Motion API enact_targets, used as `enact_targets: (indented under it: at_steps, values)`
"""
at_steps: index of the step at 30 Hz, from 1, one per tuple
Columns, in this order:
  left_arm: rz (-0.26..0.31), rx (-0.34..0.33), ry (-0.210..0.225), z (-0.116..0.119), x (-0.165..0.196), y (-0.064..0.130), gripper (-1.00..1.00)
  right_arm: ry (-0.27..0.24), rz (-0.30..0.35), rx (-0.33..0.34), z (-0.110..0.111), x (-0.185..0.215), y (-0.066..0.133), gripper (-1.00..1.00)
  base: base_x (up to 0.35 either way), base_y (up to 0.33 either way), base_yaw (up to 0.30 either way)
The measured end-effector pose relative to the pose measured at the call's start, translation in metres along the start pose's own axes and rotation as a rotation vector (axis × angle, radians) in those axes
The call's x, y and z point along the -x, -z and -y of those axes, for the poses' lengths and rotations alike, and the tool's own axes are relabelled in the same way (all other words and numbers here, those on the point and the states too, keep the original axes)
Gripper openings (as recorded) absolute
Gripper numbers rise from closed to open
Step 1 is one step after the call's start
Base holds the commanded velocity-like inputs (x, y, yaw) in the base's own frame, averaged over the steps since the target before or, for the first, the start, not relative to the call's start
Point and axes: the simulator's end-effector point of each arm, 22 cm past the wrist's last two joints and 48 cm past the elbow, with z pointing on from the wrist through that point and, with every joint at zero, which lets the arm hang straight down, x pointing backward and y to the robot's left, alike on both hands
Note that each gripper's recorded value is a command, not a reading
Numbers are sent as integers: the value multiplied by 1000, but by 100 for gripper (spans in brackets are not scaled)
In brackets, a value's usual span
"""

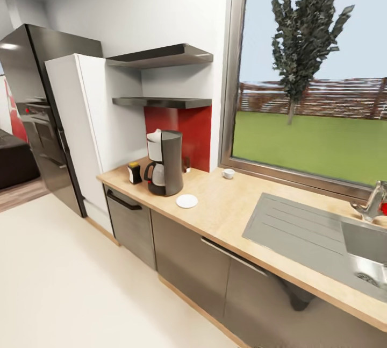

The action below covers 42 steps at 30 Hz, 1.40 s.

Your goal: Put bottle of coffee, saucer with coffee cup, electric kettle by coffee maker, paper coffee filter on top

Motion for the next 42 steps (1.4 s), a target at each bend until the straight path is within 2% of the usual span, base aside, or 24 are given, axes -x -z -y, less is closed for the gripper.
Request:
enact_targets:
  at_steps: [42]
  values:
    - [24, -4, 4, 1, 9, 2, 100, 1, 21, 0, 3, 7, 4, 100, 0, 0, -284]
